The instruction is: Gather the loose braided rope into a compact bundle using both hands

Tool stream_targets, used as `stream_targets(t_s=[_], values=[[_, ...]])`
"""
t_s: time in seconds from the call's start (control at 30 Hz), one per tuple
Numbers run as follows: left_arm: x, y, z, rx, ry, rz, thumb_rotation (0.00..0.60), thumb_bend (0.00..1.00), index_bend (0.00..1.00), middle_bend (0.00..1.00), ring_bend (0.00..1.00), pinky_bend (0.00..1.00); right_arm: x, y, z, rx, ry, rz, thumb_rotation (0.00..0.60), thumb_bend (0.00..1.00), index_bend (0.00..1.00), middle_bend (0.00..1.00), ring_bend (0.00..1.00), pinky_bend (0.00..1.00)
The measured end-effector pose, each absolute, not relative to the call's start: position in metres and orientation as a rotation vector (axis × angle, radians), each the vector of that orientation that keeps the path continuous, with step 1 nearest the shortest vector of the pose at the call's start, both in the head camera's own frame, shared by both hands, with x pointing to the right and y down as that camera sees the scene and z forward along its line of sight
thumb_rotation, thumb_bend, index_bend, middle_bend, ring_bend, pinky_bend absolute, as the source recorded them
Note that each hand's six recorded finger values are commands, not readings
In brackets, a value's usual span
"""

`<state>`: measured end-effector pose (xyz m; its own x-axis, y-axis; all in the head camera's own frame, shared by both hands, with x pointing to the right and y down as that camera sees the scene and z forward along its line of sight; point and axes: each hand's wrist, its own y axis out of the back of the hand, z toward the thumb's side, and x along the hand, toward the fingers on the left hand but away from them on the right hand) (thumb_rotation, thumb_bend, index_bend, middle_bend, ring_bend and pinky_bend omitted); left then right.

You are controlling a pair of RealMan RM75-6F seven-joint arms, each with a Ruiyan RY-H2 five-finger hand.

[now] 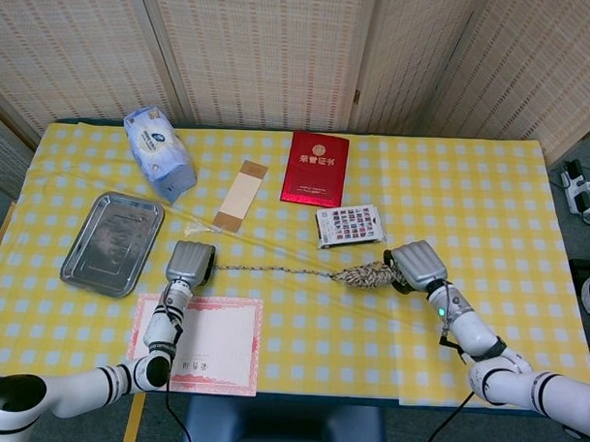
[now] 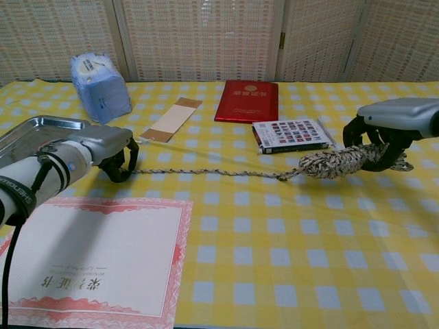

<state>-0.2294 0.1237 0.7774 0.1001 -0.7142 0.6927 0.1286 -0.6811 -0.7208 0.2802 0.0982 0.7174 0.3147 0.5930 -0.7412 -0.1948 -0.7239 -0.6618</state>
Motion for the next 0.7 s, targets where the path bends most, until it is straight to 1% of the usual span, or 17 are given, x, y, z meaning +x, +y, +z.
stream_targets(t_s=[0.13, 0.3, 0.53, 0.7], values=[[-0.231, 0.124, 0.776, -1.752, 0.602, -1.653, 0.6, 0.57, 0.64, 0.92, 0.83, 0.85, 0.283, 0.098, 0.715, -1.913, -0.381, 1.477, 0.6, 0.67, 0.68, 0.57, 0.61, 0.56], [-0.236, 0.118, 0.767, -1.794, 0.678, -1.63, 0.6, 0.59, 0.64, 0.92, 0.83, 0.85, 0.286, 0.097, 0.705, -1.93, -0.45, 1.451, 0.6, 0.68, 0.69, 0.58, 0.61, 0.56], [-0.25, 0.108, 0.742, -1.871, 0.811, -1.57, 0.6, 0.59, 0.64, 0.92, 0.83, 0.85, 0.283, 0.096, 0.688, -1.983, -0.56, 1.382, 0.6, 0.68, 0.7, 0.59, 0.61, 0.56], [-0.255, 0.101, 0.719, -1.941, 0.893, -1.516, 0.6, 0.59, 0.65, 0.92, 0.83, 0.86, 0.268, 0.1, 0.674, -2.079, -0.634, 1.283, 0.6, 0.68, 0.7, 0.59, 0.61, 0.57]])
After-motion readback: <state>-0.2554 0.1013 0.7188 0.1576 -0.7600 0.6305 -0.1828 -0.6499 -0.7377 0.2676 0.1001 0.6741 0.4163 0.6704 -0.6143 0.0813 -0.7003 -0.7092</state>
